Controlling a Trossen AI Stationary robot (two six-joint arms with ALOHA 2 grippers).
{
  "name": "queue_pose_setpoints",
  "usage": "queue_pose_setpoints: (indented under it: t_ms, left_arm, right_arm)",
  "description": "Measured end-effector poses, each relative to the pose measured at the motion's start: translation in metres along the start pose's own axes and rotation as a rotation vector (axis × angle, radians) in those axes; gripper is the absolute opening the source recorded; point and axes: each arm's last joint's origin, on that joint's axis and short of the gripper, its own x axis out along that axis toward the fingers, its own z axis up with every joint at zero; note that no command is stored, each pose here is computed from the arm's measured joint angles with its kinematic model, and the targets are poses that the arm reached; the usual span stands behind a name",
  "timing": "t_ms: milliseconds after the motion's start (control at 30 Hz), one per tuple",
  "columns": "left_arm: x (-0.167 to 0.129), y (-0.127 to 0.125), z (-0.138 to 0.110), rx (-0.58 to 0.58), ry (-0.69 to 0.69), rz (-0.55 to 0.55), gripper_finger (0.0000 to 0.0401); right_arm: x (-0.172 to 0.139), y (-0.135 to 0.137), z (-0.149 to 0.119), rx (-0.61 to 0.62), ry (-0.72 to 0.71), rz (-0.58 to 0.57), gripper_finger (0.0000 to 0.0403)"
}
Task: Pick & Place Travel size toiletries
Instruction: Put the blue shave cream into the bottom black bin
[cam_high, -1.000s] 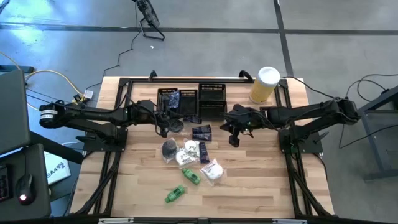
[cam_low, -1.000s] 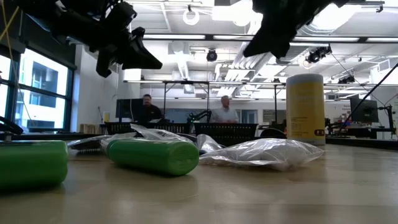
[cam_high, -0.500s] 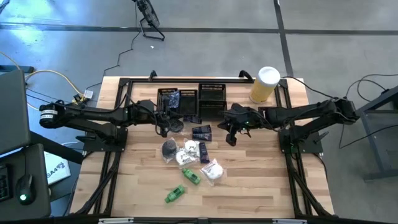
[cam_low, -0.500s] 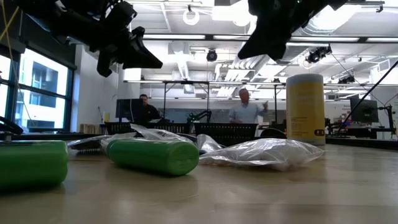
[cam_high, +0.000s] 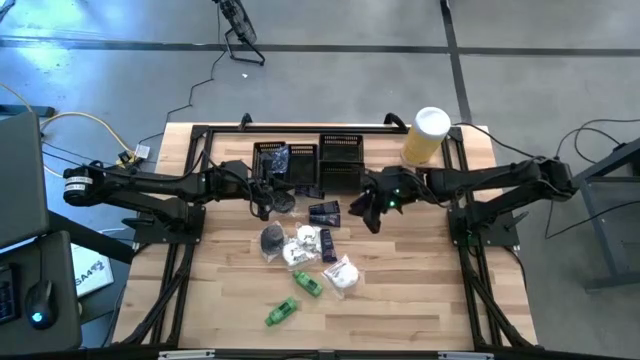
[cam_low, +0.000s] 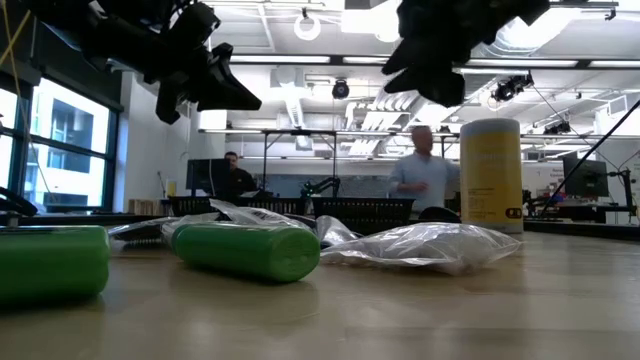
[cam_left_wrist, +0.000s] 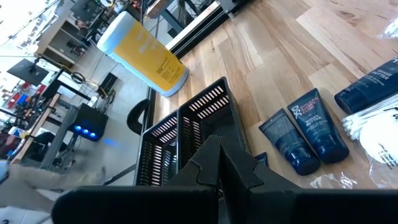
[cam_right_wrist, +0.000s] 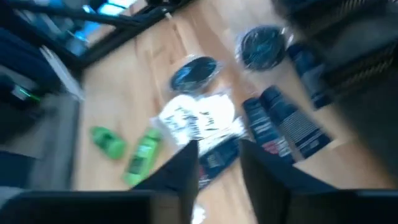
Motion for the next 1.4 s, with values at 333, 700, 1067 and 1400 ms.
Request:
queue_pose_setpoints:
  t_ms: [333, 700, 1067, 1400]
  left_arm:
    - [0.0, 0.0, 0.0, -0.005, 0.0, -0.001, 0.0]
    - [0.0, 0.0, 0.0, -0.036, -0.011, -0.013, 0.0]
    - [0.0, -0.001, 0.0, -0.036, -0.012, -0.017, 0.0]
    - [0.0, -0.003, -0.002, -0.033, 0.011, -0.037, 0.0]
  right_arm:
    - [0.0, 0.01, 0.007, 0.103, -0.156, -0.012, 0.0246]
    - [-0.003, 0.056, 0.001, -0.097, -0.245, 0.241, 0.0248]
    - [-0.007, 0.089, -0.002, 0.036, -0.389, 0.143, 0.0248]
    - [0.042, 0.13, 0.028, -0.099, -0.214, -0.038, 0.0248]
